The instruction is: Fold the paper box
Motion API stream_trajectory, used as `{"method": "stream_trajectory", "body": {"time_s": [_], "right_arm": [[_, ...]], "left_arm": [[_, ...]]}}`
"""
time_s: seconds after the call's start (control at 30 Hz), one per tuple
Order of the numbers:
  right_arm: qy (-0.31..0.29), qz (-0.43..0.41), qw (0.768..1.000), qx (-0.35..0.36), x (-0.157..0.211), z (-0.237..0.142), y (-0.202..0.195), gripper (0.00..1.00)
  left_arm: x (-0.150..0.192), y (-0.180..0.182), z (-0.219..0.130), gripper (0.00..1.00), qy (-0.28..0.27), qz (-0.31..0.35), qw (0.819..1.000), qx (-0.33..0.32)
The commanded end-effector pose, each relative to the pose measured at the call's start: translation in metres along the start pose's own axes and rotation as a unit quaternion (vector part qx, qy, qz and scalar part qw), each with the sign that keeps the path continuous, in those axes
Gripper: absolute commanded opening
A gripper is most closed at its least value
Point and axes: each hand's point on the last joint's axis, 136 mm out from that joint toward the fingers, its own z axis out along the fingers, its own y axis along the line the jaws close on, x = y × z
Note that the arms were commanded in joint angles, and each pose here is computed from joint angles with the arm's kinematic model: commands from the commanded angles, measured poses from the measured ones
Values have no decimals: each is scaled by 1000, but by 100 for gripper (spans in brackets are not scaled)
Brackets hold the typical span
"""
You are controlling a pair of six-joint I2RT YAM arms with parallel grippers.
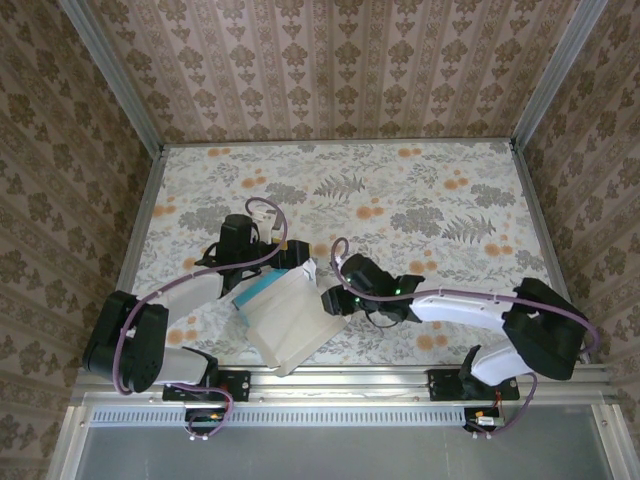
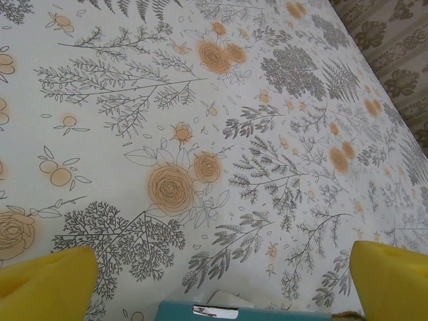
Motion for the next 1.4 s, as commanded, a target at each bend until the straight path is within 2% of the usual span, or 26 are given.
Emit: {"method": "stream_trajectory", "body": {"time_s": [0.0,0.1,0.33,0.5,0.77,1.37], "right_arm": [[-19,53,998,6,3,17,5,39],[-16,72,997,13,10,29,3,38],[-15,108,992,69,19,40,-30,35],[-19,128,988,85,13,42,-53,34],[-15,114,989,91,-6,44,-78,34],[-45,-12,999,-12,-50,0,-25,33]], "left_arm": [[12,3,1,97,10,-9,1000,-11],[11,4,1,97,7,-11,1000,-13],[6,6,3,97,-3,-11,1000,-19],[-2,7,8,97,-12,-14,1000,-17],[-9,1,23,97,-13,-11,1000,-19],[-6,11,12,97,-23,-17,999,-46]]}}
